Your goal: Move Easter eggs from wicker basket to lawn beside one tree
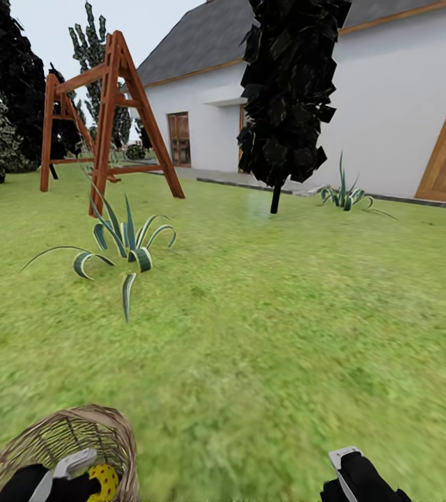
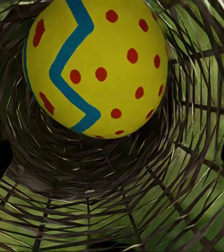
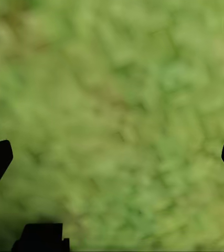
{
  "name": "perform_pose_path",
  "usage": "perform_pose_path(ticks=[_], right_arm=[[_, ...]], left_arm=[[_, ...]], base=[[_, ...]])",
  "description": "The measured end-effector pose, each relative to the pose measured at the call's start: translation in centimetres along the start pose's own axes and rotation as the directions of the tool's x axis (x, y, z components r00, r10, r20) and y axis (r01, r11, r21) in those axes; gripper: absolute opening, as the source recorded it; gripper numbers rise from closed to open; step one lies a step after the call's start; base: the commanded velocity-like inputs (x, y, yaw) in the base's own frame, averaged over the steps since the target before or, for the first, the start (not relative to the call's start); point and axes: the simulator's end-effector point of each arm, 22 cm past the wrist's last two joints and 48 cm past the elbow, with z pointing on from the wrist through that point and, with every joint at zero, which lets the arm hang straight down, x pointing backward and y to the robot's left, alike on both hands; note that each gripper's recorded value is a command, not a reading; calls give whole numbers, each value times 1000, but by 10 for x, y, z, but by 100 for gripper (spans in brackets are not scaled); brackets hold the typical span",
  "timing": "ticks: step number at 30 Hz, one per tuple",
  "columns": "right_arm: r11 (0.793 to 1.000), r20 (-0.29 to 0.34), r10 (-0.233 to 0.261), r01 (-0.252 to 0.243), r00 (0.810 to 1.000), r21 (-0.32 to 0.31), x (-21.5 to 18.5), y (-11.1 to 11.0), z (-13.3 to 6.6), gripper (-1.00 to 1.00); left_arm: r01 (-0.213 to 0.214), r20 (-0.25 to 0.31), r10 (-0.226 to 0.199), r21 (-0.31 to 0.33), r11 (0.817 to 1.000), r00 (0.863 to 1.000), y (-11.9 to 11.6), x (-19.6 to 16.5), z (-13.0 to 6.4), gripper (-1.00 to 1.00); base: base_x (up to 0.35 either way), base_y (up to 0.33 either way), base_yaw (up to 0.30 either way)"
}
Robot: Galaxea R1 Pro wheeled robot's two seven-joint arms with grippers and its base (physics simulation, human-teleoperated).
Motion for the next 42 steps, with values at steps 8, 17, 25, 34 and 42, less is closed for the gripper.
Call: perform_pose_path(ticks=[8, 17, 25, 34, 42], right_arm=[[1000, -31, -6, 6, 1000, -5, 10, 4, 11, 100], [1000, -35, -7, 7, 999, -7, 11, 5, 12, 100], [1000, -47, -9, 8, 999, -10, 15, 6, 16, 100], [1000, -83, -15, 14, 996, -16, 27, 10, 28, 100], [1000, -114, -21, 18, 993, -22, 39, 14, 38, 100]], left_arm=[[-15, 33, 15, 6, 1000, 999, -7, -16, 1, 100], [-22, 51, 21, 19, 1000, 998, -18, -22, 0, 100], [-7, 40, 6, 20, 1000, 999, -18, -18, 4, 100], [-11, 37, 11, 2, 1000, 999, -11, -20, 10, 100], [19, 23, -18, -10, 1000, 1000, -1, -15, 18, 100]], base=[[0, 0, 0], [0, 0, 0], [0, 0, 0], [0, 0, 0], [0, 0, 0]])
